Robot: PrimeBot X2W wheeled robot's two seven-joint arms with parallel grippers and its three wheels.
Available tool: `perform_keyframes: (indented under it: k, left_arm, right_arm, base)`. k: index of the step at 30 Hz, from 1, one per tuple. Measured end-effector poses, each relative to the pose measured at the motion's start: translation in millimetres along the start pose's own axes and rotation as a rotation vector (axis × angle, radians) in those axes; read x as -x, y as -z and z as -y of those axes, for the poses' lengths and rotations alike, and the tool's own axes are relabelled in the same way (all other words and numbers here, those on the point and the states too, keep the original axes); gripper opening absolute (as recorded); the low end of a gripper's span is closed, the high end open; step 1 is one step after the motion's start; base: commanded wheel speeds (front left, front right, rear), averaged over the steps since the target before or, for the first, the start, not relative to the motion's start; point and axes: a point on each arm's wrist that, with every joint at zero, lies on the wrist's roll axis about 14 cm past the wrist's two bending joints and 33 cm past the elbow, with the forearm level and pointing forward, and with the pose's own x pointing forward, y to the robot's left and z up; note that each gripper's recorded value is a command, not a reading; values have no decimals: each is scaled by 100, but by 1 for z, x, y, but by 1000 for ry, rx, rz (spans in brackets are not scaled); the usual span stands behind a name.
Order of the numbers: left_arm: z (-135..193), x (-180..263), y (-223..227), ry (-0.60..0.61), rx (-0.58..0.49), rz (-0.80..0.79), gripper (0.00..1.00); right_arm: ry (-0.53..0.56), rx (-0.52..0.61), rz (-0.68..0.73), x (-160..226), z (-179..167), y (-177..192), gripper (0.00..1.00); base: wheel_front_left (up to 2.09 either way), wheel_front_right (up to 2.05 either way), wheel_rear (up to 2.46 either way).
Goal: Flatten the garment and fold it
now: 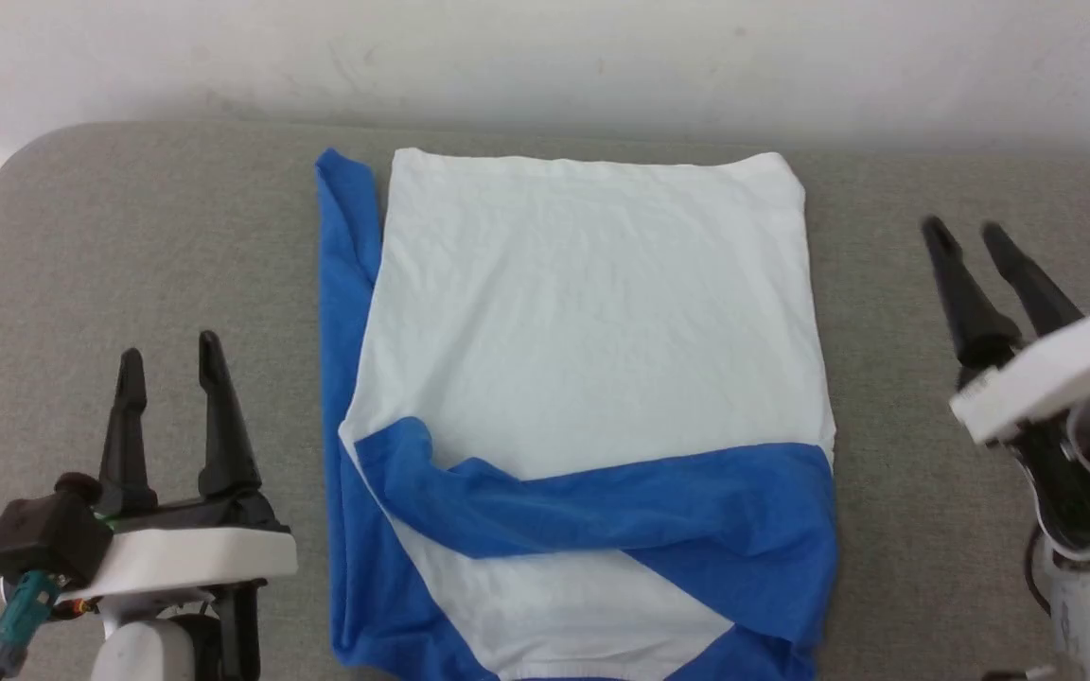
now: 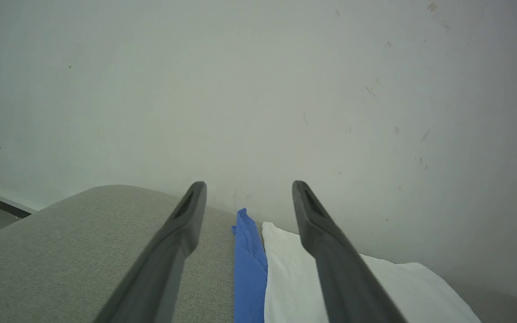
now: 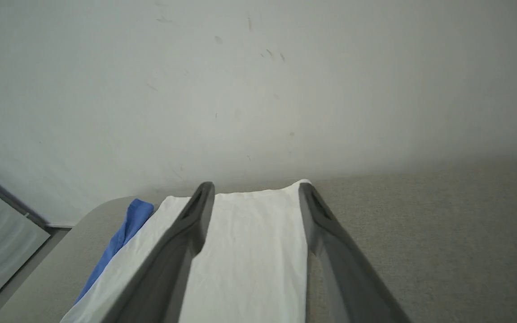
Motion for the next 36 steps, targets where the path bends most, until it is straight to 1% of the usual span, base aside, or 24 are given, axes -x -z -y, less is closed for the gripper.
perform_keyframes:
  k: [3,7,9,11,13,18,20,23,27,32,36]
  left_arm:
    - [3,1,13,7,12,-38,100]
    - [10,-6,32,28,24,-129,100]
    - [18,-26,28,61,43,-141,100]
    - [27,-55,15,105,40,-125,100]
    - [33,-82,11,140,21,-154,100]
    - [32,-139,22,159,-50,-326,100]
    - [26,-159,29,130,-73,-405,100]
    - [19,-179,50,82,-86,-548,100]
    - [15,-193,84,58,-126,-726,100]
    - [6,-196,135,14,-164,-936,100]
    - [-2,-188,173,-27,-197,-1064,100]
  right_arm:
    - [112,-3,0,23,30,5,100]
    - [196,-30,10,45,52,4,100]
    - [220,-29,11,50,59,3,100]
    - [232,-28,9,52,63,3,100]
    - [242,-28,7,52,67,3,100]
    - [264,-39,-25,46,79,14,100]
    - [270,-41,-37,41,83,19,100]
    - [277,-54,-62,32,90,30,100]
    - [295,-63,-100,24,101,48,100]
    - [331,-69,-145,17,119,70,100]
    - [360,-74,-183,17,132,88,100]
  base:
    - [0,0,0]
    - [0,0,0]
    - [0,0,0]
    - [0,0,0]
    - [0,0,0]
    - [0,0,0]
    - [0,0,0]
    - [0,0,0]
    - [0,0,0]
    - [0,0,0]
    - [0,0,0]
